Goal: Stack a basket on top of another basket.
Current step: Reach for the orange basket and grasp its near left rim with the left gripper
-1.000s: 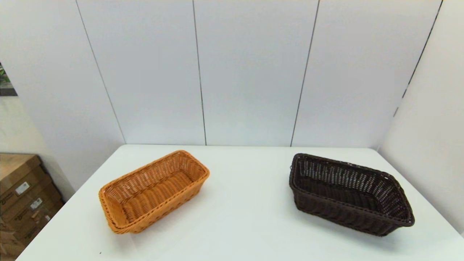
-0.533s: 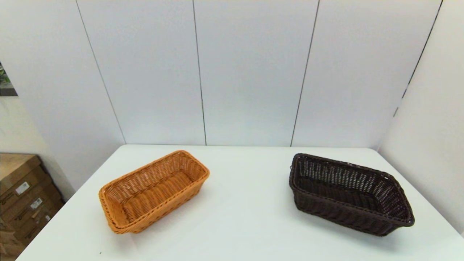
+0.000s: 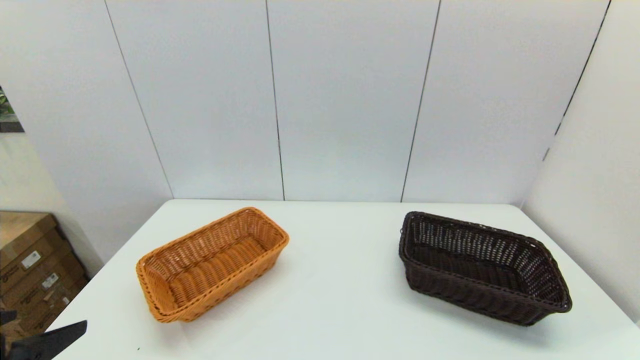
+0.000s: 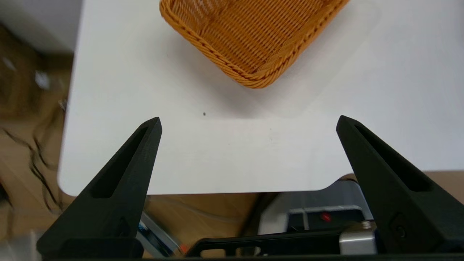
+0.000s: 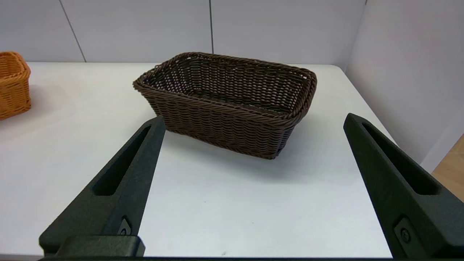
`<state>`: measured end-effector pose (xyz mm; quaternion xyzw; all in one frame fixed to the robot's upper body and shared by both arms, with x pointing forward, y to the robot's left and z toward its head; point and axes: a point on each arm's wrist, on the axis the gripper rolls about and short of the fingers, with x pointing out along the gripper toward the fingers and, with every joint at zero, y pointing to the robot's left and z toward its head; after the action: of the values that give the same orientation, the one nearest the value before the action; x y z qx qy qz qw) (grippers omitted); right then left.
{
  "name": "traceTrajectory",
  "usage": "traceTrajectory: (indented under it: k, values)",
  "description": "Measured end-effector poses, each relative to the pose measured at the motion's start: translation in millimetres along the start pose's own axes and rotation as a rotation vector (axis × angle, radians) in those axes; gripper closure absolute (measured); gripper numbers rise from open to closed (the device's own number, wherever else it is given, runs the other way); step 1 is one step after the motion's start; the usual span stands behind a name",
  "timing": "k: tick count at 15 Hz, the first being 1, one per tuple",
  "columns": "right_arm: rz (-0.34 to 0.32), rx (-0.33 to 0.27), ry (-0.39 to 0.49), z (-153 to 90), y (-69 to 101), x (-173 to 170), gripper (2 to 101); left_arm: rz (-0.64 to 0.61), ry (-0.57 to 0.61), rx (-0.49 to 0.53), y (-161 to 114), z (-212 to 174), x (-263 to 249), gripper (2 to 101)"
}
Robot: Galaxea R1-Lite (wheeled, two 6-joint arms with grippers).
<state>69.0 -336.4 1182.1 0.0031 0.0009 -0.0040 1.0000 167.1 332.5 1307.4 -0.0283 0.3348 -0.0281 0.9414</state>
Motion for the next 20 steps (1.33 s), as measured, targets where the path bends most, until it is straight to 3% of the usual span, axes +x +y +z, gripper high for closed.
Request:
traceTrajectory:
  k: [3, 6, 10, 20]
  values:
    - [0.001, 0.0, 0.0, 0, 0.0, 0, 4.6, 0.029, 0.149, -0.163, 4, 37, 45, 5.4]
    - [0.0, 0.0, 0.0, 0, 0.0, 0, 4.6, 0.119, 0.276, -0.39, 11, 54, 93, 5.4]
    - [0.0, 0.0, 0.0, 0, 0.0, 0, 4.6, 0.27, 0.343, -0.622, 20, 55, 149, 5.4]
    - [0.0, 0.0, 0.0, 0, 0.0, 0, 4.6, 0.344, 0.435, -0.661, 28, 36, 218, 5.4]
